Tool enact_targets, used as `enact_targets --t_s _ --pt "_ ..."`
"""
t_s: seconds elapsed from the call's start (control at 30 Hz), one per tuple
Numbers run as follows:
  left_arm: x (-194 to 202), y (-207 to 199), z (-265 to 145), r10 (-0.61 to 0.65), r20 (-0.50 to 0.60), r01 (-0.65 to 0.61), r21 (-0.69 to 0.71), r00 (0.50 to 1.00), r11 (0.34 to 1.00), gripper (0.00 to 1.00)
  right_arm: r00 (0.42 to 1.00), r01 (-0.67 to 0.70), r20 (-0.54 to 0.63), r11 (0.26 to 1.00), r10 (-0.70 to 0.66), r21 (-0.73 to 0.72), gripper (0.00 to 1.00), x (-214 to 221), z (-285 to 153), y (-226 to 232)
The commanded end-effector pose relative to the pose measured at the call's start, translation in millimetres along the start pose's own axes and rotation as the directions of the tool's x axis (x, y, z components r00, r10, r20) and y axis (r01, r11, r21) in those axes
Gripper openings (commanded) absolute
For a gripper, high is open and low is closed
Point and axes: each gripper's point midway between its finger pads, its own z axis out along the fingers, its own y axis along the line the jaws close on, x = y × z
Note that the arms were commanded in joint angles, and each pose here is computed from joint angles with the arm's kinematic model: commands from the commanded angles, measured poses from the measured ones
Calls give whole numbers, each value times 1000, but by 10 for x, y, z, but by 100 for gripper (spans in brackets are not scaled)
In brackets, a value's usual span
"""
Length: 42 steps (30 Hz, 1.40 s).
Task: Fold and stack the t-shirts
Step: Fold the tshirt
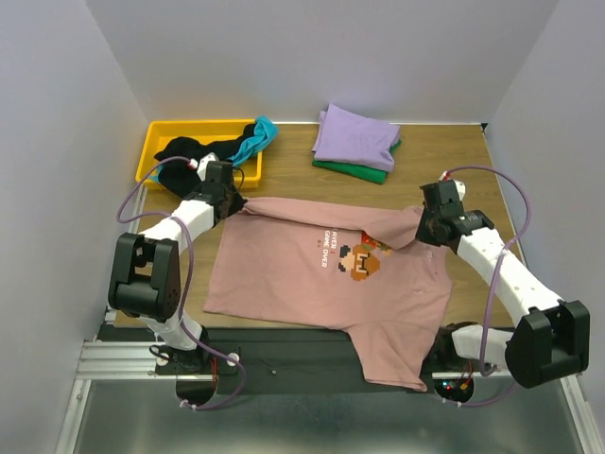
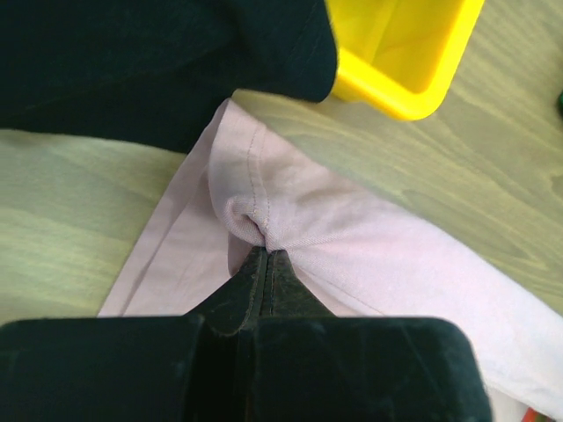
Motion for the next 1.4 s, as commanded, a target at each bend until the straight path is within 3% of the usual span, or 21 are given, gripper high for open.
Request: enact_targets --t_s 0.0,0.3,0.47,0.53,0.6,0.67,0.8,0.9,1.0,1.1,1.27,1.37 --pt "-146 -2 -216 30 11 -30 0 999 1000 0 999 -47 -1 998 47 41 8 -47 -63 -55" --pt "-34 114 -293 46 -18 -46 -22 999 999 0 993 -79 -76 986 91 148 13 134 -92 -222" --pt "48 239 -223 40 -35 -43 -74 999 996 13 978 -83 -167 973 121 217 16 509 49 -337" --pt "78 306 -206 43 -40 -46 -100 998 994 33 972 -73 -197 962 128 262 21 611 130 -385" --pt "123 401 -213 41 -53 -48 -130 998 990 43 971 -58 -203 952 123 299 28 638 182 -433" --pt "88 419 -280 38 -36 -42 -130 999 991 57 973 -42 -199 942 114 334 28 623 222 -478" --pt "-57 516 -492 19 30 -14 -175 999 985 98 981 -47 -161 939 108 340 20 485 218 -467" --pt "-205 480 -674 -4 85 18 -162 996 987 98 983 -44 -158 950 97 308 27 446 177 -430" --pt "-293 293 -807 -36 115 43 -58 993 997 98 985 -50 -148 967 89 252 31 382 105 -354" --pt "-291 194 -897 -46 121 45 13 992 999 98 989 -37 -139 998 43 47 39 292 -83 -76" --pt "-261 101 -935 -65 139 52 101 988 994 99 984 94 -123 959 -131 -267 42 433 -260 591" --pt "-133 121 -853 -54 99 44 103 994 994 99 957 204 -154 947 -247 -249 43 682 -157 772"
